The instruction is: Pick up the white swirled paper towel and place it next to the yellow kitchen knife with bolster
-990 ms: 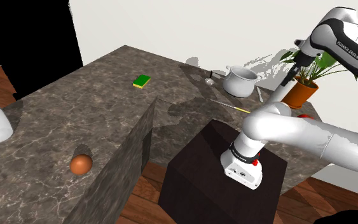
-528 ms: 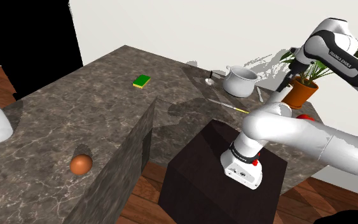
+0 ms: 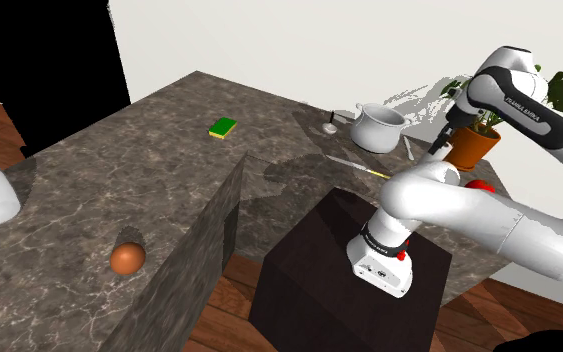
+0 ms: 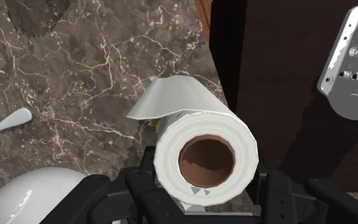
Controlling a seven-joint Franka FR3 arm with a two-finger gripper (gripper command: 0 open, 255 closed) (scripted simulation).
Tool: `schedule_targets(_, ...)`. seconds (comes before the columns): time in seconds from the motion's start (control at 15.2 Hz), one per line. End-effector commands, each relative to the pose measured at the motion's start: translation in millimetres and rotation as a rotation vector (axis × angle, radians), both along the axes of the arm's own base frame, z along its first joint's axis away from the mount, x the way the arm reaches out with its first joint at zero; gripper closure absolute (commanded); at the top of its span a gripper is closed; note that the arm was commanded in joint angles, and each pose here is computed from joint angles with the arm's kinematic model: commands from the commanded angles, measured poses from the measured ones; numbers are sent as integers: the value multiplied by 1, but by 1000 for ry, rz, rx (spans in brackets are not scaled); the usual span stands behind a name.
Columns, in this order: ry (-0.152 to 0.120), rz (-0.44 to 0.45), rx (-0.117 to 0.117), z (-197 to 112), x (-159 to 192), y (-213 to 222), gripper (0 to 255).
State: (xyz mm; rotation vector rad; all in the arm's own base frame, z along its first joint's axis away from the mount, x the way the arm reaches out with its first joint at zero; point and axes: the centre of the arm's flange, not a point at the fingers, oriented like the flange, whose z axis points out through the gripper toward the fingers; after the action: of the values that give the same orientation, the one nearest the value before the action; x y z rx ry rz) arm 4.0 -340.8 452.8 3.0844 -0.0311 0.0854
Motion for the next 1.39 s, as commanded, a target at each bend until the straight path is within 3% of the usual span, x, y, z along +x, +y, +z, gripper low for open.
schedule_targets(0.0,0,0,0,-11,1,0,255)
schedule_targets(0.33,0,0,0,-36,1,0,255)
schedule_targets(0.86,0,0,0,-36,1,0,255)
schedule_targets(0.92,0,0,0,-36,1,0,0)
schedule_targets(1.25,0,0,0,-36,1,0,0)
schedule_targets(1.32,0,0,0,-23,0,1,0)
